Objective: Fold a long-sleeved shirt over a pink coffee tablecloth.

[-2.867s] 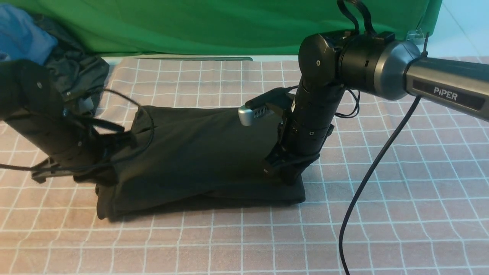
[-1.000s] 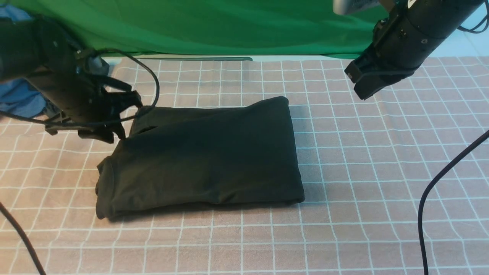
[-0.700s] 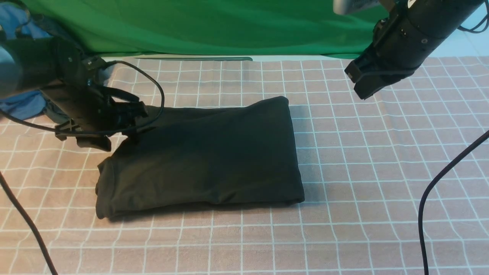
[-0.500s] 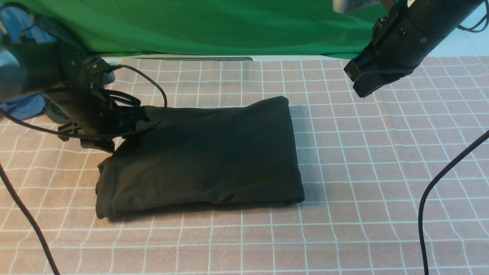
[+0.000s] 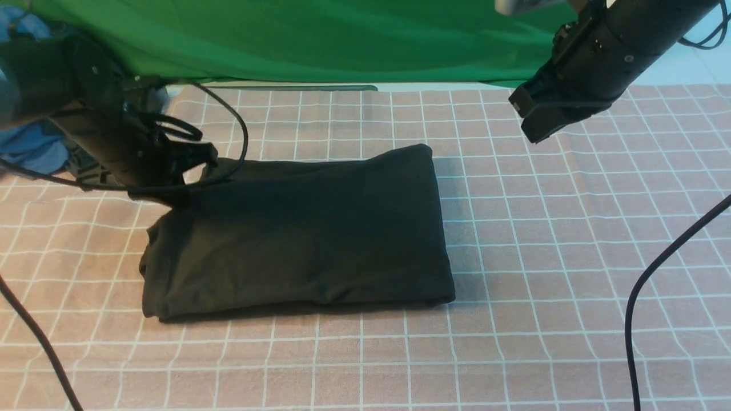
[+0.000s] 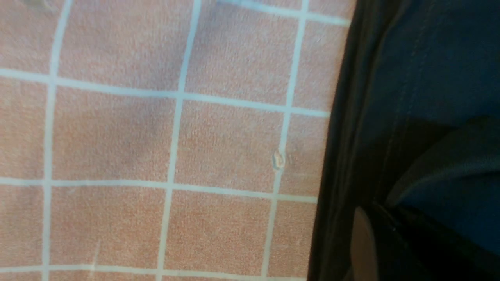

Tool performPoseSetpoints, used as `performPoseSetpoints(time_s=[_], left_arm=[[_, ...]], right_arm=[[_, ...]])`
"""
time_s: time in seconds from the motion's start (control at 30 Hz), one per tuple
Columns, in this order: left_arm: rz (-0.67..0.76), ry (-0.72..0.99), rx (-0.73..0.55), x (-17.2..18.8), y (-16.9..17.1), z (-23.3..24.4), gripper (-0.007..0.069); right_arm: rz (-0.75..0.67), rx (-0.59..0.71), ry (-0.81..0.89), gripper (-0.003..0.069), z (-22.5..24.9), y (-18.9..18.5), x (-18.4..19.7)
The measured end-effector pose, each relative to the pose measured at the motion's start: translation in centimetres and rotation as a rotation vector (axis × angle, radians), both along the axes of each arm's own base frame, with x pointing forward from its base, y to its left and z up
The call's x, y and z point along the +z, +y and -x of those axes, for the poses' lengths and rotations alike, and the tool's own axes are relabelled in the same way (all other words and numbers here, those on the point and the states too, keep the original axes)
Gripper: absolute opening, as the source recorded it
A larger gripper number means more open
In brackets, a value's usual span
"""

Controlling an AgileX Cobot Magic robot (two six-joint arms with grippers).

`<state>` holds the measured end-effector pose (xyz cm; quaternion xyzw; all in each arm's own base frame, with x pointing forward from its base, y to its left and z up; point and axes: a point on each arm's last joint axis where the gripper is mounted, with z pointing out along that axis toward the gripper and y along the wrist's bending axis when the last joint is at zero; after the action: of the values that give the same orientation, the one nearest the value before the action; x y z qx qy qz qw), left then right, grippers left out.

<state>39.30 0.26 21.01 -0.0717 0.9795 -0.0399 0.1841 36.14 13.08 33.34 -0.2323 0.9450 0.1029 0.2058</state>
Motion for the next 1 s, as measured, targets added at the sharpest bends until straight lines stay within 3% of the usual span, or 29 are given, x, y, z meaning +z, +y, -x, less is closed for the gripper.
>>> performPoseSetpoints(time_s=[0.27, 0.53, 0.63, 0.83, 0.93, 1.0], left_arm=[[-0.057, -0.167, -0.017, 2.3, 0.4, -0.5, 0.0029], [-0.063, -0.205, -0.016, 2.4, 0.4, -0.9, 0.0034], [-0.068, -0.202, -0.017, 2.4, 0.5, -0.8, 0.0091], [-0.05, -0.169, 0.01, 2.4, 0.4, -0.5, 0.0288], [0.018, -0.144, 0.091, 2.9, 0.2, 0.0, 0.0326], [0.07, -0.128, 0.123, 3.9, -0.2, 0.7, 0.0312]], right_arm=[[-0.001, -0.001, -0.003, 0.0045, 0.0, 0.0, 0.0], [-0.001, -0.001, -0.003, 0.0045, 0.0, 0.0, 0.0], [-0.004, -0.001, -0.003, 0.0045, 0.0, 0.0, 0.0], [-0.005, 0.01, -0.005, 0.0045, 0.0, 0.1, 0.0], [-0.009, 0.017, -0.033, 0.0042, 0.2, 0.0, 0.6], [-0.027, 0.012, -0.091, 0.0042, 0.8, -0.2, 2.1]])
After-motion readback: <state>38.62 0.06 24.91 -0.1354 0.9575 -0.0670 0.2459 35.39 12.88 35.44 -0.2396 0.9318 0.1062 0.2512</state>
